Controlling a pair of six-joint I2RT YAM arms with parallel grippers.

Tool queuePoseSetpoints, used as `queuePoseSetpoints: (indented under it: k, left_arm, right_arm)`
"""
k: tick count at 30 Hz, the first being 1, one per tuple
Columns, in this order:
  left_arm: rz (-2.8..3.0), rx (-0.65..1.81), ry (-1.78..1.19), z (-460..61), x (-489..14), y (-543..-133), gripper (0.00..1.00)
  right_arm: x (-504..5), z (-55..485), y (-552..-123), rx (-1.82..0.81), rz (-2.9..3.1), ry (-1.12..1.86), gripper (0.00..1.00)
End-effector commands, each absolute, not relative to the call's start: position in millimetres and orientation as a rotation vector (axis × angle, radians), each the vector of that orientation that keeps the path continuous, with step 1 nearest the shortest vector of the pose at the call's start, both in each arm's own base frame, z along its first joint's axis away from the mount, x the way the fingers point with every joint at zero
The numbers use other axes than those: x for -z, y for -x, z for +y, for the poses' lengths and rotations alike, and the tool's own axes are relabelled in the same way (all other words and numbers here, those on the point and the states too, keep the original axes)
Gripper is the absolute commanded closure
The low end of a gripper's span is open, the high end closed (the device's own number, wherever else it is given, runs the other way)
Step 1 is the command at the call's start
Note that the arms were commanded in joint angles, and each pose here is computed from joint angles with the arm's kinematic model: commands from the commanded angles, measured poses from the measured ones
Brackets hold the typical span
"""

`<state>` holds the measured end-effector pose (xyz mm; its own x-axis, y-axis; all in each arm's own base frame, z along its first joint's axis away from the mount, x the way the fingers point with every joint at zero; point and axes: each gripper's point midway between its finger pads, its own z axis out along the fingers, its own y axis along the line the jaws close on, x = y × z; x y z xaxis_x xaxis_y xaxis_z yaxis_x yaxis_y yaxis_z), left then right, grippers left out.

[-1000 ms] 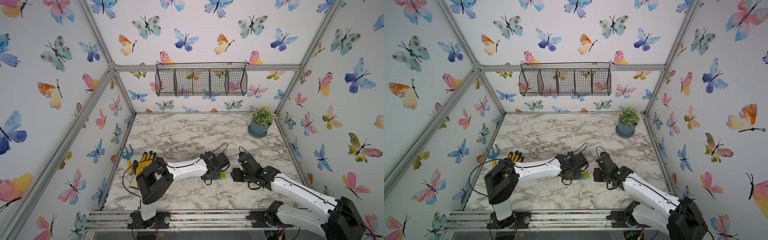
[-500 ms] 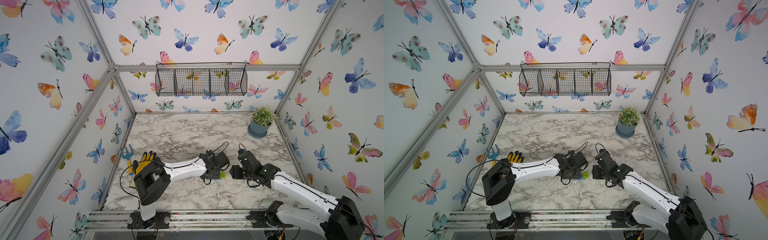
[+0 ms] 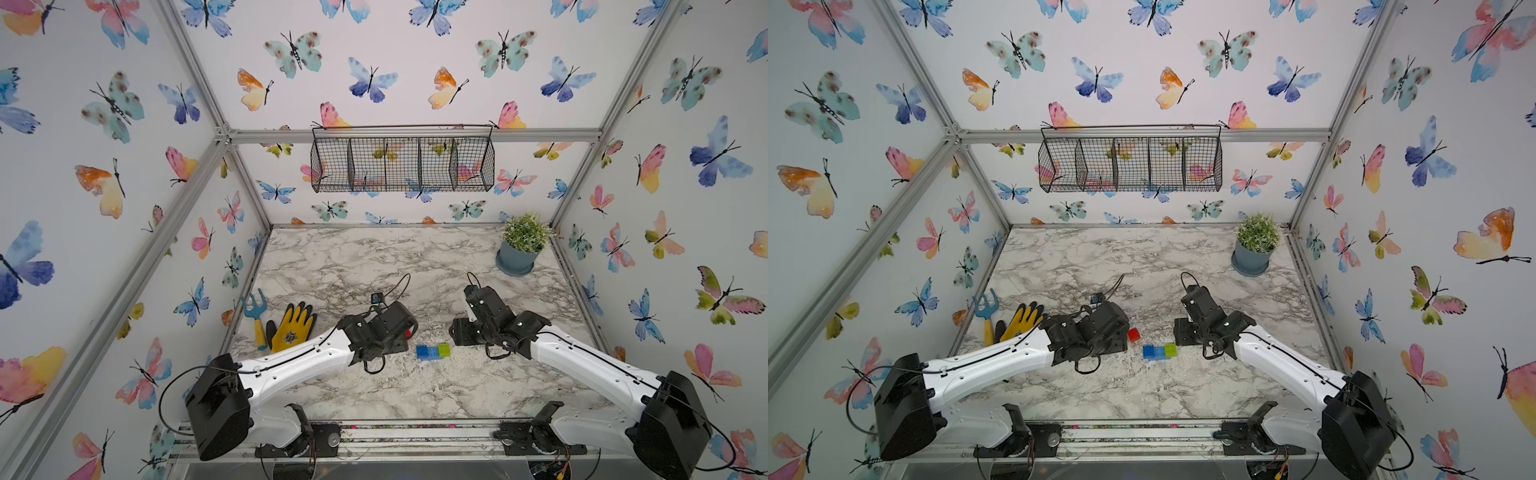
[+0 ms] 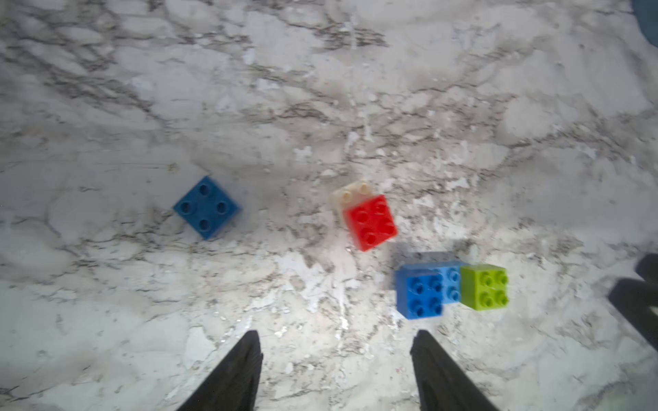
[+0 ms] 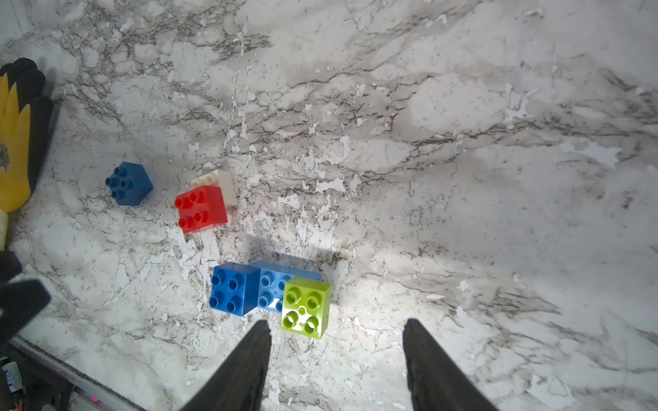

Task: Assemble the letter y with lego
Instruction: Move the lego brick at the center of the board.

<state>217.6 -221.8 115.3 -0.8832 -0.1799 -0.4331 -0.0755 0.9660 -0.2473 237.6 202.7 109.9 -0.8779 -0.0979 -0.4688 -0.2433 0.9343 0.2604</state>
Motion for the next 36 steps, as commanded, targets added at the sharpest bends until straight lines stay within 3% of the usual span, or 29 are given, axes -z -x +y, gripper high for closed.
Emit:
queuePoseSetpoints:
  k: [1,7,22,26,33,36]
  left_arm:
    - [2.641,0.243,0.364,-171,-94,-224,0.27]
    - [2.63,0.261,0.535,-142,-67,-239,0.26]
    - [2.701,0.205,0.562,-162,-35,-270,0.27]
    - [2.71,0.173,0.555,-164,-29,-275,0.33]
    - [2.746,0.132,0.528,-166,-18,-278,0.56]
    - [2.765,0.124,0.52,-167,-13,-276,0.6]
  right_arm:
    - [-112,211,-238,-0.495,2.633,0.257,0.37]
    - [-112,213,-234,-0.532,2.633,0.238,0.37]
    - [-108,200,-230,-0.485,2.63,0.205,0.37]
    - [-106,199,-229,-0.476,2.632,0.203,0.37]
    - [-107,198,-231,-0.465,2.625,0.205,0.37]
    - [-107,199,-231,-0.467,2.623,0.207,0.37]
